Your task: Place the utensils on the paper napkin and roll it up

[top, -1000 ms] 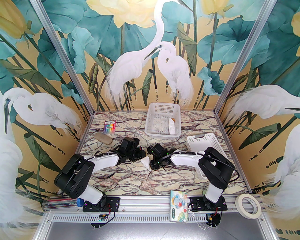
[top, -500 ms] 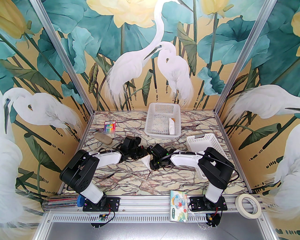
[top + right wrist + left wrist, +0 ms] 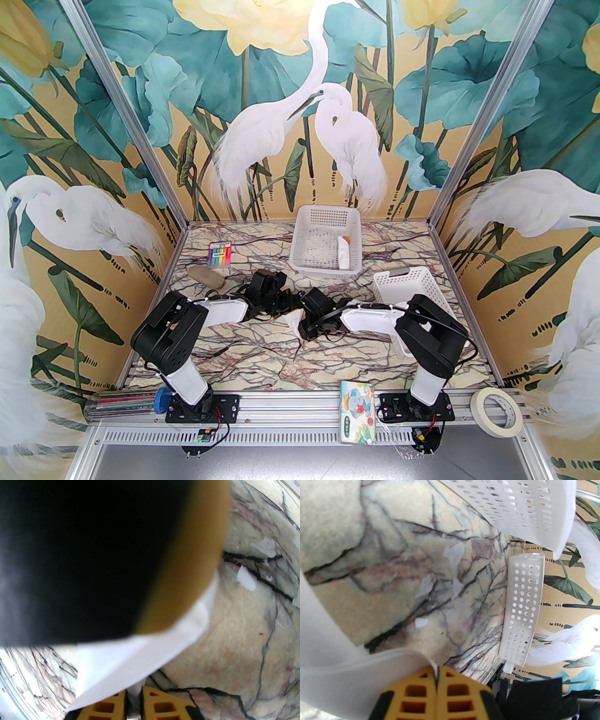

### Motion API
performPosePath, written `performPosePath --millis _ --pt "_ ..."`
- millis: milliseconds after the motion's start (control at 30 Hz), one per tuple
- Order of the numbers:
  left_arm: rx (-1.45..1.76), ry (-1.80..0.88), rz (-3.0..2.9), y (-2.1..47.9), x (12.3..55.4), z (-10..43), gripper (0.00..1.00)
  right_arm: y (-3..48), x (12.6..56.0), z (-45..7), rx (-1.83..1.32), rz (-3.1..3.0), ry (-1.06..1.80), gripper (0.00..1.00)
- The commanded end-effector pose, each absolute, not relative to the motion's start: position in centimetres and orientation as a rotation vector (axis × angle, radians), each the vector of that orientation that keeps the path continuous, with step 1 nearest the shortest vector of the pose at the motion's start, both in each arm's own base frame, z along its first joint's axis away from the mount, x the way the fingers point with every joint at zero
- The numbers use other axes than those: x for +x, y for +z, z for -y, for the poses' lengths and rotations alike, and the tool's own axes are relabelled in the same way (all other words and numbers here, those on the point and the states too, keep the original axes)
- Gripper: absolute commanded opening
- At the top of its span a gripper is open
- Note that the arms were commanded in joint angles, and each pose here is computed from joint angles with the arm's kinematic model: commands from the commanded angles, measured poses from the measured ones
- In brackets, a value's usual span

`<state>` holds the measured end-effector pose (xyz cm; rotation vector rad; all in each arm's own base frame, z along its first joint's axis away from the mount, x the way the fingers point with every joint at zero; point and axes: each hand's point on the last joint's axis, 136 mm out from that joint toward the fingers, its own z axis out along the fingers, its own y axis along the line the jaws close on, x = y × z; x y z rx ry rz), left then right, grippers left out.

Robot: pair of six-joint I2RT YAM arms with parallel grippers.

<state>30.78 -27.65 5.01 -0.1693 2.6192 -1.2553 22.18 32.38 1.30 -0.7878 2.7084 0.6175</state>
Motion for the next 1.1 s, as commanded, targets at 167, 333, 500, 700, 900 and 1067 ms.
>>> performPosePath --millis 167,333,500,700,900,1067 --pt "-0.173 -1.300 -2.560 5.2 32.9 28.7 0.00 -3.4 19.5 -29.4 -0.820 -2.870 0.459 0.18" --pt "-0.195 -1.334 -2.557 4.5 33.0 29.0 0.00 -3.4 19.4 -29.4 -0.824 -2.871 0.459 0.18" --pt "-0.212 -1.325 -2.580 3.3 32.6 28.8 0.00 -3.2 19.5 -29.5 -0.833 -2.866 0.467 0.18" --pt "-0.233 -1.293 -2.617 1.8 31.8 28.2 0.00 -0.9 20.2 -30.4 -0.807 -2.824 0.538 0.23" --pt "-0.247 -1.271 -2.636 1.0 31.2 27.7 0.00 3.4 21.1 -31.3 -0.748 -2.740 0.736 0.36" --pt "-0.257 -1.254 -2.645 0.5 31.0 27.4 0.00 6.3 21.5 -30.5 -0.718 -2.689 0.798 0.45"
